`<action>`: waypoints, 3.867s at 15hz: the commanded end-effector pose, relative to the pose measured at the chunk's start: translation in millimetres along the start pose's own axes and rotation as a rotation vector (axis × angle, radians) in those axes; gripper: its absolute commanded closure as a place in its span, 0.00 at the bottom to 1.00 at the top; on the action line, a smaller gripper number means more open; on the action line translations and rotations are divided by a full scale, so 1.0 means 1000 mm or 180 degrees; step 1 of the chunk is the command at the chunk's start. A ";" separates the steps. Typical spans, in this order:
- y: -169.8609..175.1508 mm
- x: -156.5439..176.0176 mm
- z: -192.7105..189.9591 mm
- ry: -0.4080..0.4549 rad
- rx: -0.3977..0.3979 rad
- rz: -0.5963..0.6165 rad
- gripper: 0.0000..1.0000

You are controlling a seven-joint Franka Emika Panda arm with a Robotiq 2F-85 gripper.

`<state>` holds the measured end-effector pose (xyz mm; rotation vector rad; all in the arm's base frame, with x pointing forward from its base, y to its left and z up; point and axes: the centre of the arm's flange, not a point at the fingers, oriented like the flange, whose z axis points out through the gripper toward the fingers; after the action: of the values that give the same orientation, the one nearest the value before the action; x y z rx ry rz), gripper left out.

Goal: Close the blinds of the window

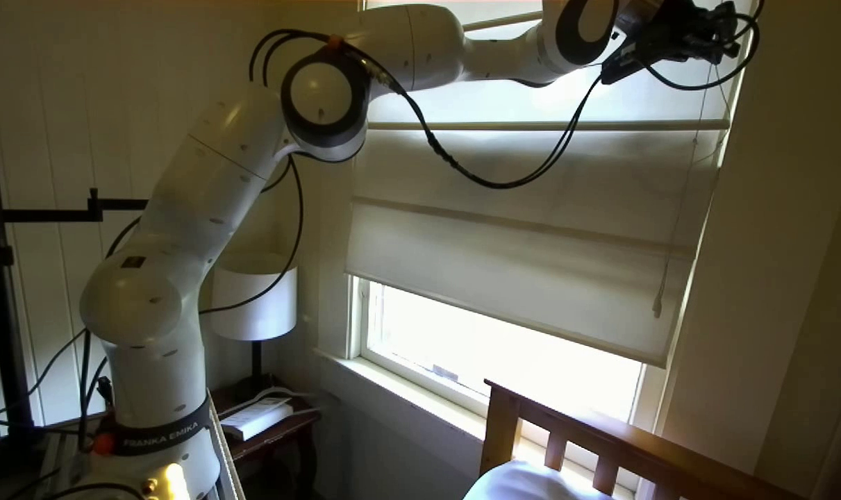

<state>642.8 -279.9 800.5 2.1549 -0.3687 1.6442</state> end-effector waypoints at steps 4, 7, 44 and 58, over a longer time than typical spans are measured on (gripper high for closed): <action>0.002 -0.003 -0.035 0.0119 -0.0315 0.0091 1.00; 0.005 -0.001 -0.050 -0.0120 -0.0146 0.0078 1.00; -0.138 -0.148 -0.242 -0.1259 0.2247 0.0375 1.00; -0.115 -0.076 -0.291 -0.0281 0.2292 -0.0037 1.00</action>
<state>439.1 -47.6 752.4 2.8794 0.2816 1.6856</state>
